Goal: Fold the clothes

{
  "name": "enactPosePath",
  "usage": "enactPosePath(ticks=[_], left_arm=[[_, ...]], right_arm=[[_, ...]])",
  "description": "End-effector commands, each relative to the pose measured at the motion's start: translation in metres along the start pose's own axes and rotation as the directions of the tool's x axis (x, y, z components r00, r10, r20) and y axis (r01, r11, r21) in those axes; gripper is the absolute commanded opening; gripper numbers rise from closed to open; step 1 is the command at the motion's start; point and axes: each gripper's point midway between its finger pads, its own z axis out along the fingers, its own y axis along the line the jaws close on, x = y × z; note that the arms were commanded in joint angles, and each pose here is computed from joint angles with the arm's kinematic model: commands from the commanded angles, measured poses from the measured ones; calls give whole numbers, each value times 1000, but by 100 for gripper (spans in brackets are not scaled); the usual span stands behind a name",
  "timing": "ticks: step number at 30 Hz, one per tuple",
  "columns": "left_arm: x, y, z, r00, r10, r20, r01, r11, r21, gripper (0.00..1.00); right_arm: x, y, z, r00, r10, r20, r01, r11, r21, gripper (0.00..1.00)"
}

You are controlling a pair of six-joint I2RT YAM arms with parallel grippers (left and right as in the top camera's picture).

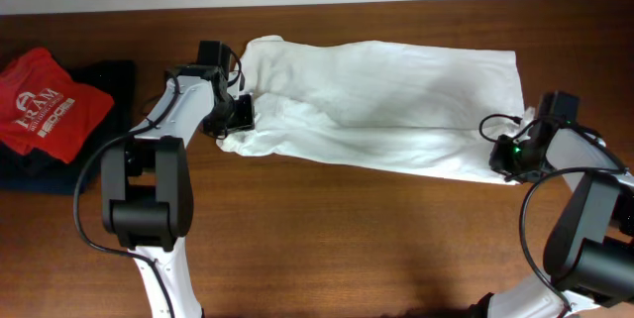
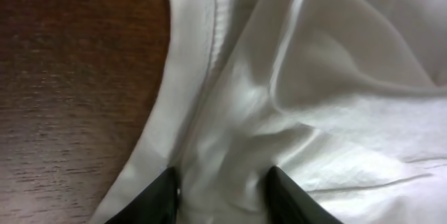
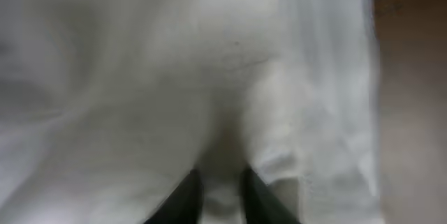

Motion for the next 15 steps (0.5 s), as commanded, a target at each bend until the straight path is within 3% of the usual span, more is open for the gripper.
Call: enactPosePath(ticks=[1, 5, 9, 11, 13, 14, 15], left_arm=[[25, 14, 14, 994, -6, -110, -1, 998, -64, 34], [97, 24, -6, 915, -72, -397, 25, 992, -124, 6], [154, 28, -42, 765, -238, -599, 109, 964, -243, 4], [156, 28, -44, 756, -253, -603, 119, 960, -254, 4], [140, 25, -45, 801, -241, -549, 129, 963, -235, 5], [117, 21, -46, 853, -221, -473, 137, 969, -206, 14], [91, 16, -46, 897, -201, -394, 141, 974, -176, 51]], right_arm=[[37, -43, 7, 989, 103, -103, -76, 968, 238, 19], [66, -64, -2, 957, 217, -192, -154, 943, 295, 19], [68, -69, -3, 951, 237, -200, -172, 939, 299, 19], [66, -67, -5, 951, 237, -200, -174, 942, 289, 20], [58, -62, -19, 947, 239, -215, -177, 946, 273, 20], [44, -61, -33, 950, 238, -202, -179, 946, 270, 20], [33, -60, -44, 954, 236, -186, -182, 946, 267, 21]])
